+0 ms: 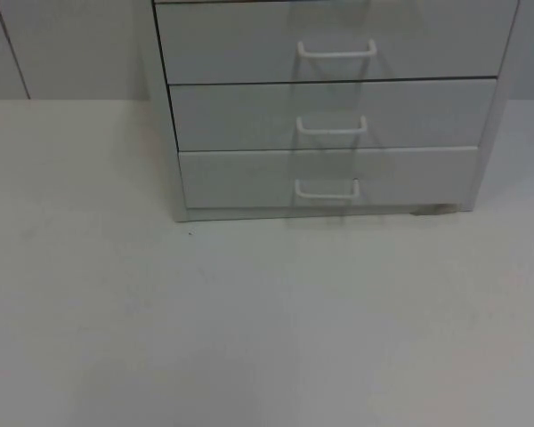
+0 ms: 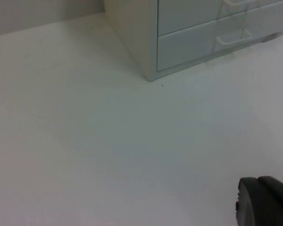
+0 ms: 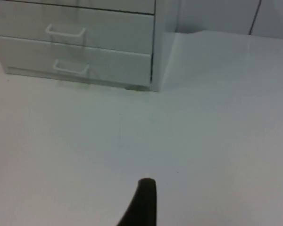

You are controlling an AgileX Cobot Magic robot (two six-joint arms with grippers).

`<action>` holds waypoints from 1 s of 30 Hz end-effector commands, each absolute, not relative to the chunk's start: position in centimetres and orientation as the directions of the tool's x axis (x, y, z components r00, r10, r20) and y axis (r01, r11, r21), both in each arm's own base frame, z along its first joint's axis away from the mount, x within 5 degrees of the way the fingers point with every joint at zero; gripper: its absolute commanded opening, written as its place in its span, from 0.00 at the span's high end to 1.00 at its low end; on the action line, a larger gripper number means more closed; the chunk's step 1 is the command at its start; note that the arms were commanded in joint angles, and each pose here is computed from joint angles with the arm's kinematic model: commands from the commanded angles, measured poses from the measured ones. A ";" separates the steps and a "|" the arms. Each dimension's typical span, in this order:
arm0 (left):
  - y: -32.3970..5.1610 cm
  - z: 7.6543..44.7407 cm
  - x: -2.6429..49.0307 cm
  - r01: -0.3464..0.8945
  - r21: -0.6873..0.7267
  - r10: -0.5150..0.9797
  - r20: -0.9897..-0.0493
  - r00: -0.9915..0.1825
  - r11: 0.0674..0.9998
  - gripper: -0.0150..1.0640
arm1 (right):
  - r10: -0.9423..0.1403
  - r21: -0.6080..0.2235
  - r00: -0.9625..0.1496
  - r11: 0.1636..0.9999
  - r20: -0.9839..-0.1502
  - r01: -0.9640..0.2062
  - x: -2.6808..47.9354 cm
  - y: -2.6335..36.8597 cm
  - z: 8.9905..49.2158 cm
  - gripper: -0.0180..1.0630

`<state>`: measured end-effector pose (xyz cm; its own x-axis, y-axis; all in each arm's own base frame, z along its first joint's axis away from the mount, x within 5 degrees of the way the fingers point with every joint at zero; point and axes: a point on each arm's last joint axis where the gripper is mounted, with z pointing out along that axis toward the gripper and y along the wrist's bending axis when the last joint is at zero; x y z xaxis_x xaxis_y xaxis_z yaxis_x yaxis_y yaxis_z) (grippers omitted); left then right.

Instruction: Open the drawer with the left hand, place the block into the drawer with the right hand, then close the drawer with the left hand.

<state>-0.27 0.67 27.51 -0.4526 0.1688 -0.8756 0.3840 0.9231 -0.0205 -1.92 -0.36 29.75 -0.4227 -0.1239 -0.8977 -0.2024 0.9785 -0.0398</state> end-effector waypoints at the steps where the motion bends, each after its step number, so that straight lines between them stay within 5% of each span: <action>1: 0.7 27.4 -0.2 0.379 -0.023 0.161 -0.880 -0.446 0.925 0.99 | -0.109 -0.031 -0.439 0.983 -0.892 -0.182 -1.7 -0.5 29.2 0.27; 14: 0.7 27.4 -0.2 0.379 -0.023 0.161 -0.880 -0.446 0.925 0.98 | -0.096 -0.010 -0.449 0.982 -0.888 -0.190 -0.7 -0.1 28.0 0.27; 16: 0.7 27.4 -0.2 0.379 -0.023 0.161 -0.880 -0.446 0.925 0.89 | -0.102 -0.015 -0.448 0.981 -0.888 -0.193 -0.7 -0.1 28.0 0.27; 19: 0.7 27.4 -0.2 0.379 -0.023 0.161 -0.880 -0.446 0.925 0.57 | -0.104 -0.017 -0.447 0.981 -0.888 -0.194 -0.7 -0.1 28.0 0.18; 21: 0.7 27.4 -0.2 0.379 -0.023 0.161 -0.880 -0.446 0.925 0.49 | -0.104 -0.017 -0.447 0.981 -0.888 -0.194 -0.7 -0.1 28.0 0.15; 22: 0.7 27.4 -0.2 0.379 -0.023 0.161 -0.880 -0.446 0.925 0.24 | -0.104 -0.017 -0.447 0.981 -0.888 -0.194 -0.7 -0.1 28.0 0.05; 24: 0.7 27.4 -0.2 0.378 -0.025 0.159 -0.880 -0.447 0.925 0.01 | -0.104 -0.017 -0.447 0.981 -0.888 -0.194 -0.7 -0.1 28.0 0.01; 30: 0.7 27.4 -0.2 0.378 -0.025 0.159 -0.880 -0.447 0.925 0.01 | -0.104 -0.017 -0.447 0.981 -0.888 -0.194 -0.7 -0.1 28.0 0.01</action>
